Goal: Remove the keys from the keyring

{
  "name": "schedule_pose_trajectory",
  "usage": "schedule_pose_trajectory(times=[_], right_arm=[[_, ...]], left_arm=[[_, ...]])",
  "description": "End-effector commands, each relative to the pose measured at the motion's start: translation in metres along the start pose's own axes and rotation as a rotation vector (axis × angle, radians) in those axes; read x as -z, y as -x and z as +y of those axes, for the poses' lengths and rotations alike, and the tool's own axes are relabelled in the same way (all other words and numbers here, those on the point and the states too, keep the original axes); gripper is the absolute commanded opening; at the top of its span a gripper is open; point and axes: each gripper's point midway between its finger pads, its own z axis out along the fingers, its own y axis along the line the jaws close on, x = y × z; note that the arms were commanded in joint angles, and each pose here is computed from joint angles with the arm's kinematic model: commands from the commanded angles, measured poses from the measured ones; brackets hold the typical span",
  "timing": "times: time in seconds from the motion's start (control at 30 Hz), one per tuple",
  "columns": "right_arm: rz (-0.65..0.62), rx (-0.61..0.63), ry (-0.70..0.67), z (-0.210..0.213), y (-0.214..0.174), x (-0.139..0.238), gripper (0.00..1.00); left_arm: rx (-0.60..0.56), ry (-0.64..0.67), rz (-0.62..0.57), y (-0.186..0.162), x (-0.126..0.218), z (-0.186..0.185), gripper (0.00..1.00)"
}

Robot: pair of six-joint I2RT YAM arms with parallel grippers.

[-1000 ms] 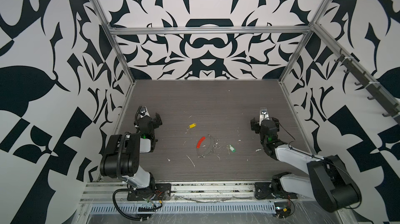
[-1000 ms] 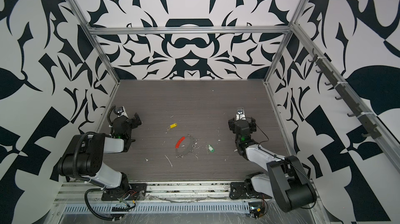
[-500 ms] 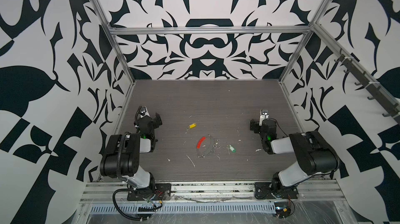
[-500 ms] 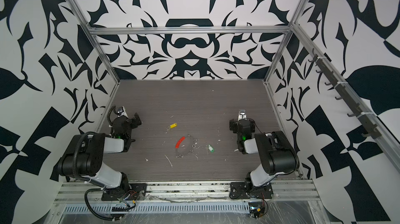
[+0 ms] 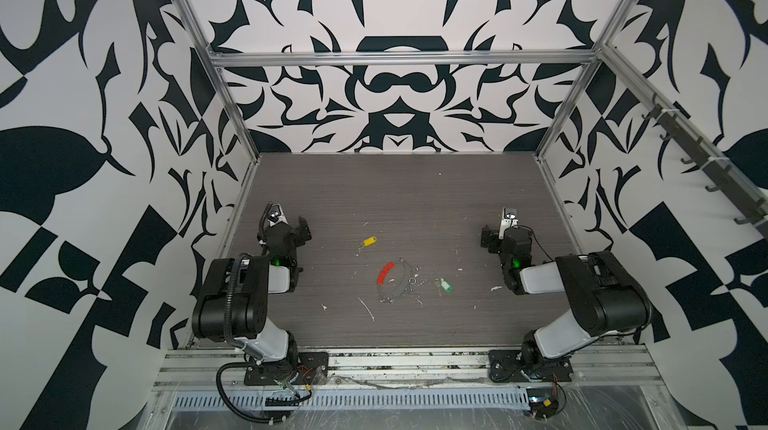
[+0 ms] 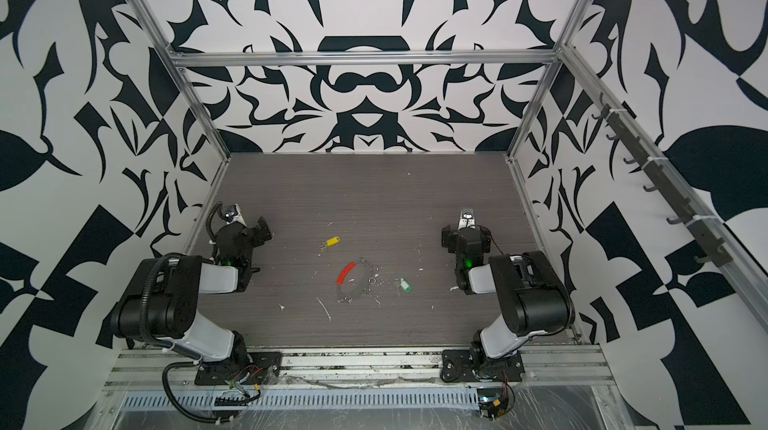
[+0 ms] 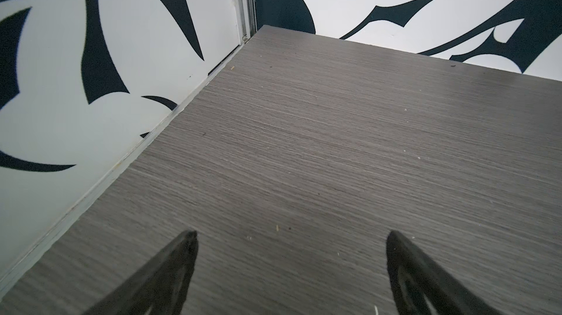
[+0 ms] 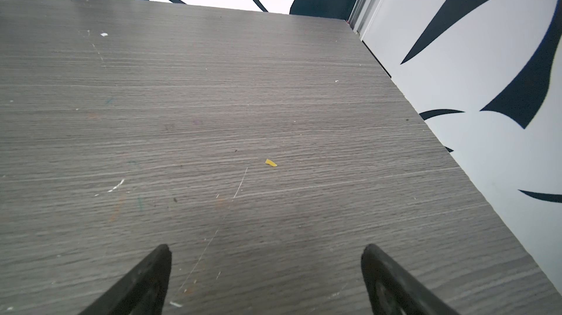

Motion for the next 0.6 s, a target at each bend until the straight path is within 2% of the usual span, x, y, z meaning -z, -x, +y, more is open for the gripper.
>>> schedule_pose_trajectory(times=[0.0, 0.57], right_arm=[[-0.069, -0.033, -0.021, -0.0039, 0.0221, 0.0006, 1.0], [-0.069, -0.033, -0.021, -0.0035, 0.0221, -0.0005, 1.0]], left_arm=[[0.007, 0.003, -0.032, 0.0077, 0.0001, 0.0012, 1.0], [0.006, 0.003, -0.031, 0.0071, 0.0001, 0.0013, 1.0]])
